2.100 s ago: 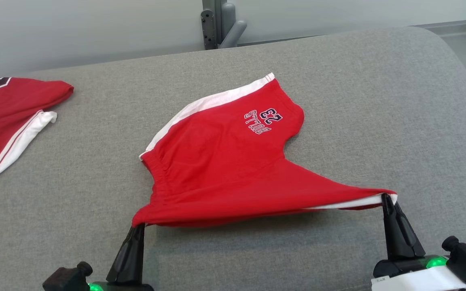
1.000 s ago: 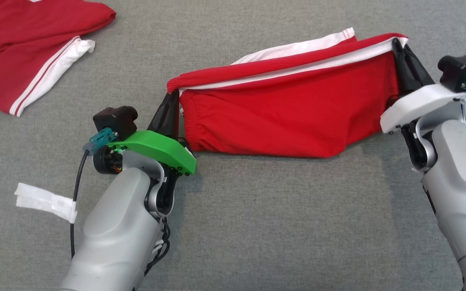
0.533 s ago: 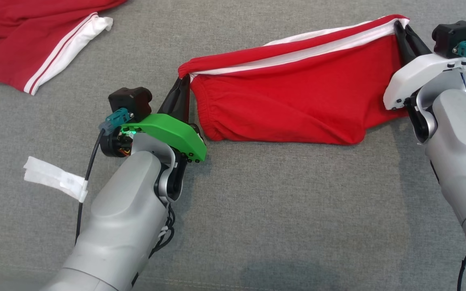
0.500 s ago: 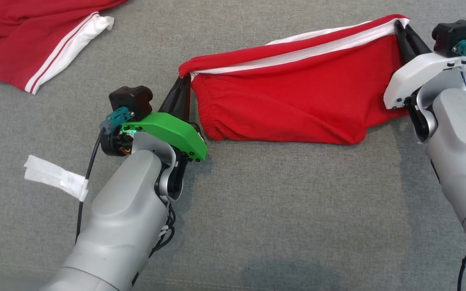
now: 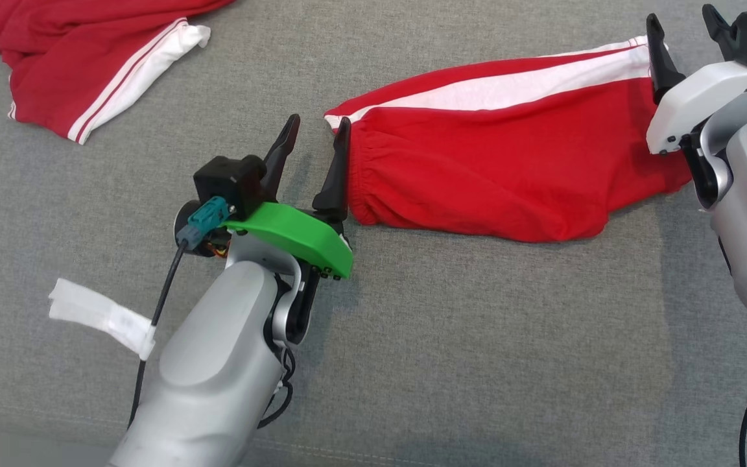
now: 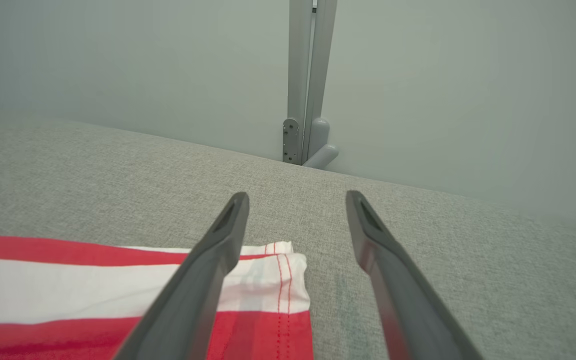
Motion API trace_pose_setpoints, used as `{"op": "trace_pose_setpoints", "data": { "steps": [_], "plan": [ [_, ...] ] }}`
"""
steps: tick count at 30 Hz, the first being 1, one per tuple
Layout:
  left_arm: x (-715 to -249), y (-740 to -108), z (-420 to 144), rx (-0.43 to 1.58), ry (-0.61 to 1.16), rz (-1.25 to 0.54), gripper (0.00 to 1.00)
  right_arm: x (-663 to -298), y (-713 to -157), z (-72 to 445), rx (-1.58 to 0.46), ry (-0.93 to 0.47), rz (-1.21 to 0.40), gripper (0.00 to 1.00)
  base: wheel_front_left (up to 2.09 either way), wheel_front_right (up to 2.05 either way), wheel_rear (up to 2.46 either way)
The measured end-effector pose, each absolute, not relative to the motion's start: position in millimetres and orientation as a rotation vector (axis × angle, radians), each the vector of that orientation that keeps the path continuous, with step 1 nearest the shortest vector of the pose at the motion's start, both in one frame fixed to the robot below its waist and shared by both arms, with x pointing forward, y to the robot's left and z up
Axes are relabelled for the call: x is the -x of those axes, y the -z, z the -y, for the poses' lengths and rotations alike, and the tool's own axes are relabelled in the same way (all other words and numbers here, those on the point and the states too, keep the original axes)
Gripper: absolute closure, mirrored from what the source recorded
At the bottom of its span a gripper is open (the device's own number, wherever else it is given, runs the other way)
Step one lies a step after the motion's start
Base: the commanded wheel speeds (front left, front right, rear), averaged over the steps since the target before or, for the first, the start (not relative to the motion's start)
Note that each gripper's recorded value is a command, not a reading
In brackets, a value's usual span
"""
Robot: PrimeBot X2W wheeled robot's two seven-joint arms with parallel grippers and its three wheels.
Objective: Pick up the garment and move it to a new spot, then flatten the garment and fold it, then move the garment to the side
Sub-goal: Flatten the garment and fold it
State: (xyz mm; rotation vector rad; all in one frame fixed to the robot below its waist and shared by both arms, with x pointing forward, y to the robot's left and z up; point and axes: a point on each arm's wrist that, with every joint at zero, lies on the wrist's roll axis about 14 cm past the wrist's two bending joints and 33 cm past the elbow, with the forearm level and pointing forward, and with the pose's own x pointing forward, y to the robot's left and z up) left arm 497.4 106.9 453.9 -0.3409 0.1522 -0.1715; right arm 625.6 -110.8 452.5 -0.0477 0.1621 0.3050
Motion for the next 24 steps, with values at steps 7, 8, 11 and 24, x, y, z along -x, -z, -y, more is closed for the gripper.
{"op": "trace_pose_setpoints", "data": {
  "steps": [7, 8, 11, 24],
  "plan": [
    [-474, -473, -121, 0.326, 0.134, -0.060, 0.00, -614, -463, 114, 0.032, -0.298, -0.140, 0.00, 0.00, 0.00, 0.00],
    [-470, -476, -124, 0.325, 0.124, -0.048, 0.00, -610, -461, 115, 0.035, -0.300, -0.147, 0.00, 0.00, 0.00, 0.00],
    [-459, -483, -136, 0.329, 0.086, -0.014, 0.00, -595, -449, 121, 0.029, -0.290, -0.192, 0.00, 0.00, 0.00, 0.00],
    [-422, -485, -182, 0.320, -0.059, 0.018, 0.00, -560, -398, 127, -0.013, -0.260, -0.465, 0.00, 0.00, 0.00, 0.00]
  ]
}}
